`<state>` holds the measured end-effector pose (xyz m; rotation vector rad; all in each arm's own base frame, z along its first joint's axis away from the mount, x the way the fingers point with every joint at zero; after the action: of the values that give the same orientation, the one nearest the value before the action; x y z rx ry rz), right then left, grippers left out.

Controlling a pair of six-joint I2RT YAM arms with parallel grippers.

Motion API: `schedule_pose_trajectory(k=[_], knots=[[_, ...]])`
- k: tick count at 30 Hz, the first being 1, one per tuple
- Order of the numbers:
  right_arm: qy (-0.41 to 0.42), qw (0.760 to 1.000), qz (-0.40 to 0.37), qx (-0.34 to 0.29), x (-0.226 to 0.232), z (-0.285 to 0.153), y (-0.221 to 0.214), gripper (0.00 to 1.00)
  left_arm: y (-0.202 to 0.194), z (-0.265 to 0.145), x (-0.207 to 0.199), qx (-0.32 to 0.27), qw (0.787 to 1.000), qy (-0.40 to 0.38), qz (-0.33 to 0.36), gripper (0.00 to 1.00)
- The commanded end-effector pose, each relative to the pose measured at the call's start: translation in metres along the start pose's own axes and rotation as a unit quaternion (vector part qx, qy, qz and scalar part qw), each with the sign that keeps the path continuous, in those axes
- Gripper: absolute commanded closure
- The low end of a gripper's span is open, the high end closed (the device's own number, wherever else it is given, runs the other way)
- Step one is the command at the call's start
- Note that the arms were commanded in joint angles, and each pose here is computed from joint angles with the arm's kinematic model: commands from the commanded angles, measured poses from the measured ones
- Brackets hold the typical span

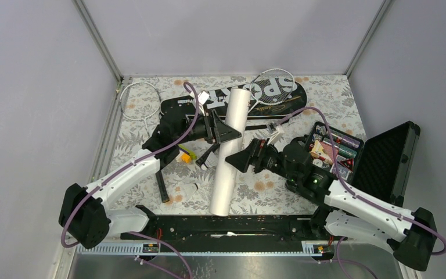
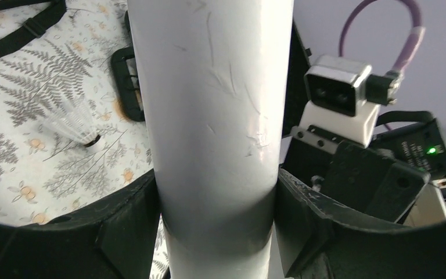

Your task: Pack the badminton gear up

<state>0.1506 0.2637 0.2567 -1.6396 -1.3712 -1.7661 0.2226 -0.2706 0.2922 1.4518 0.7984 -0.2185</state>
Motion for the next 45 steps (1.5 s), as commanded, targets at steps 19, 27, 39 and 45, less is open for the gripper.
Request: schedule_pose_trajectory(k=[19,27,39,45], knots=[[-0.036,0.979,-0.202,0.015,0.086,-0.106,0.048,0.31,-0.023,-0.105,-0.024,0.12,0.927,0.073,0.348,0.64],[-0.004,0.972,-0.227,0.055,0.119,-0.102,0.052,0.37,-0.052,-0.12,-0.038,0.156,0.88,0.008,0.448,0.67],[0.062,0.966,-0.21,0.134,0.133,-0.059,0.033,0.48,-0.065,-0.122,-0.044,0.176,0.86,-0.015,0.479,0.68],[0.058,0.965,-0.202,0.155,0.124,-0.047,0.025,0.53,-0.066,-0.123,-0.042,0.178,0.857,-0.012,0.484,0.69]])
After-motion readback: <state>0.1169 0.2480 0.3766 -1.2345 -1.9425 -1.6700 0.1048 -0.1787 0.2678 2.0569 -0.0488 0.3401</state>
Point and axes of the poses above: each gripper's point midway between its finger pads, its own z axis out along the fingers, its own x axis along the line the jaws close on, y = z × x, the point moved 5 cm from there along -z, back along the fingers, and after that the axes turned 15 degrees about z, right-handed, at the moved point
